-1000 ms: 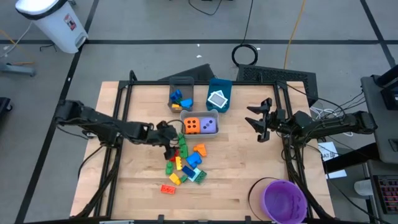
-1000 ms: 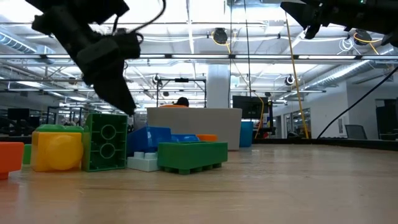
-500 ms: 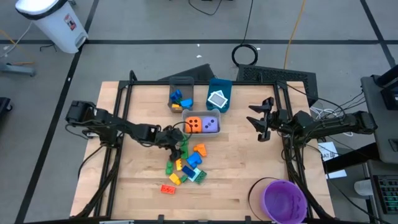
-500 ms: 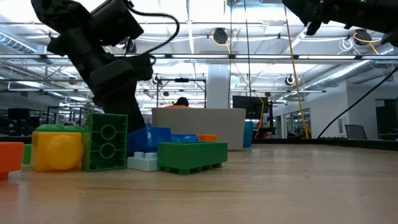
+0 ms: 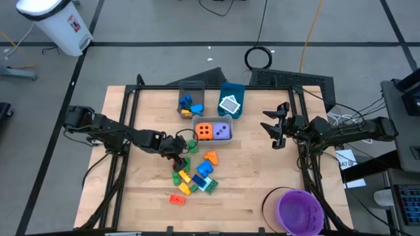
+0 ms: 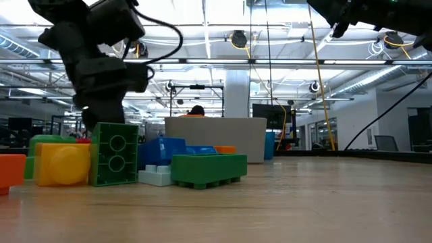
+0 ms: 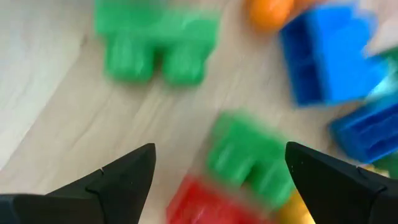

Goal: Pick & Place Toys
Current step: Put the top green game piece into the black bin

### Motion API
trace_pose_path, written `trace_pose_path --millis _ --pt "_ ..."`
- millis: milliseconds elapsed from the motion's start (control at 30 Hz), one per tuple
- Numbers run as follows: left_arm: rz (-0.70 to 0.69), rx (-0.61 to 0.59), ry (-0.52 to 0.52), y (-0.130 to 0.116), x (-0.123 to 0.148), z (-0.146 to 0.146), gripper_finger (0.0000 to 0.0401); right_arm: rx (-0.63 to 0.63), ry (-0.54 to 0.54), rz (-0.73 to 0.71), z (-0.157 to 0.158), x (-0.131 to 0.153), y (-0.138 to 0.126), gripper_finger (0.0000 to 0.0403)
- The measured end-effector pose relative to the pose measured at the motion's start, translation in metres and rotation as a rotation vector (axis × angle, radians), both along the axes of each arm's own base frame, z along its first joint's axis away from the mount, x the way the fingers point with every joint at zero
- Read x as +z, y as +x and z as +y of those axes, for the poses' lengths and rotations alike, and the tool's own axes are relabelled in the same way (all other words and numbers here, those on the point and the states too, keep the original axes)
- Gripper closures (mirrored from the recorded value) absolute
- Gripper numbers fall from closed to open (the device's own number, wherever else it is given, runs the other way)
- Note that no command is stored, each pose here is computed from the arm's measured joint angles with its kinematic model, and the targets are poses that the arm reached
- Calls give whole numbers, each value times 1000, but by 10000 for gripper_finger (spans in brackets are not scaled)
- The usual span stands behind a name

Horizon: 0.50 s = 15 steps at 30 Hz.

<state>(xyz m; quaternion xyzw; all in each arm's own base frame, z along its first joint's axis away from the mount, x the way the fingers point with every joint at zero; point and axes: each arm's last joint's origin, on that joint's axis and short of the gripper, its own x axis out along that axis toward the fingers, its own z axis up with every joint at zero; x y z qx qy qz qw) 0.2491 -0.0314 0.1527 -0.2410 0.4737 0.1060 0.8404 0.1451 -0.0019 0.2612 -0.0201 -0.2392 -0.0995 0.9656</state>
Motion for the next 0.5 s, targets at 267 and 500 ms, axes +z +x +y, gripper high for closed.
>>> trace_pose_path --millis 267,500 --pt "-180 128 -39 15 11 3 36 1 2 0 0 0 0 206" --pt "-237 53 47 19 14 3 36 1 2 1 0 0 0 206"
